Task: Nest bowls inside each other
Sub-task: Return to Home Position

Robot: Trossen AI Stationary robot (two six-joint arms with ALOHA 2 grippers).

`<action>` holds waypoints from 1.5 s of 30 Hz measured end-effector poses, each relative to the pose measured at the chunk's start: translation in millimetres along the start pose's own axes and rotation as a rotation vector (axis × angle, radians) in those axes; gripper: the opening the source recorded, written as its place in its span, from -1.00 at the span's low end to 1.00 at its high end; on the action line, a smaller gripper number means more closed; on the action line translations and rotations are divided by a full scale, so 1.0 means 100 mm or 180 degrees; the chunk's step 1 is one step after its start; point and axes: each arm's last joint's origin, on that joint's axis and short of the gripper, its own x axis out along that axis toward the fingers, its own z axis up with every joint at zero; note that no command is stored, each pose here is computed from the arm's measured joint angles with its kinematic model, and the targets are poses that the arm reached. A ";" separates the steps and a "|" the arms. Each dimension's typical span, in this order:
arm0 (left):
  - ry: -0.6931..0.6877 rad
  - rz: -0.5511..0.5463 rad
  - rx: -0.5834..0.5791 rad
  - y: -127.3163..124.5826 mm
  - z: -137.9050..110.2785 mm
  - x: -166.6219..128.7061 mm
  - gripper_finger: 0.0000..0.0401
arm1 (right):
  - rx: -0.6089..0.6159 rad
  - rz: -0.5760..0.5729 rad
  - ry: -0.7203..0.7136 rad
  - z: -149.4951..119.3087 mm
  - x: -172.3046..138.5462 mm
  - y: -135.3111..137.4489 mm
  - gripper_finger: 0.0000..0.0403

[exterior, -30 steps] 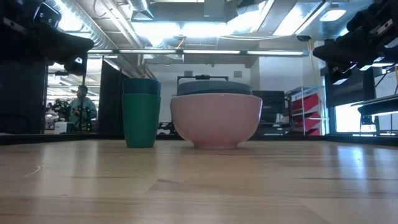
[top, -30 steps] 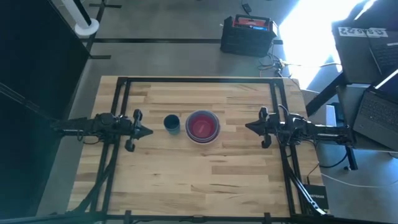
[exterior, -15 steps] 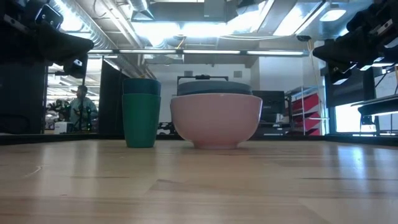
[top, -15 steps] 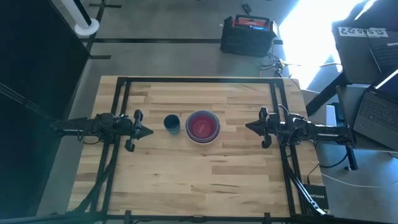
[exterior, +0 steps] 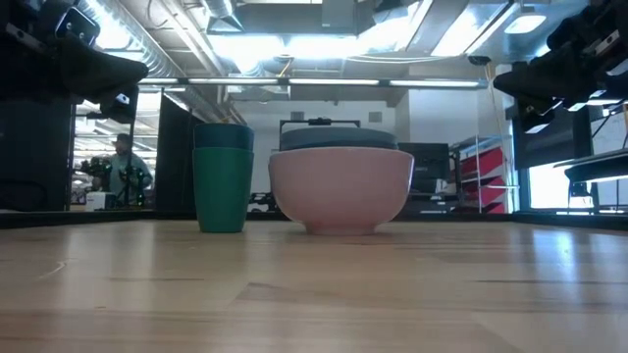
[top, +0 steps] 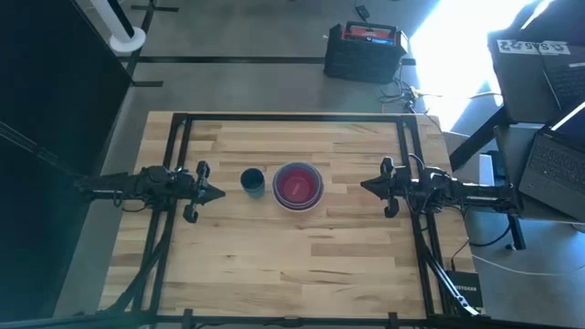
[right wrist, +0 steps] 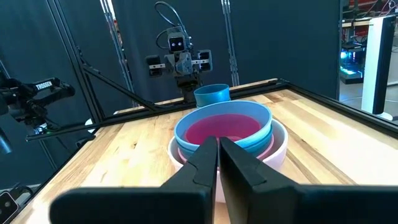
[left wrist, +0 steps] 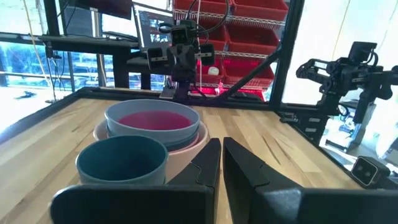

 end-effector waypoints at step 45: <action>0.0004 -0.0003 0.0001 0.00 0.00 0.00 -1.00 | -0.0523 0.0198 -0.0011 0.01 0.00 0.02 -1.00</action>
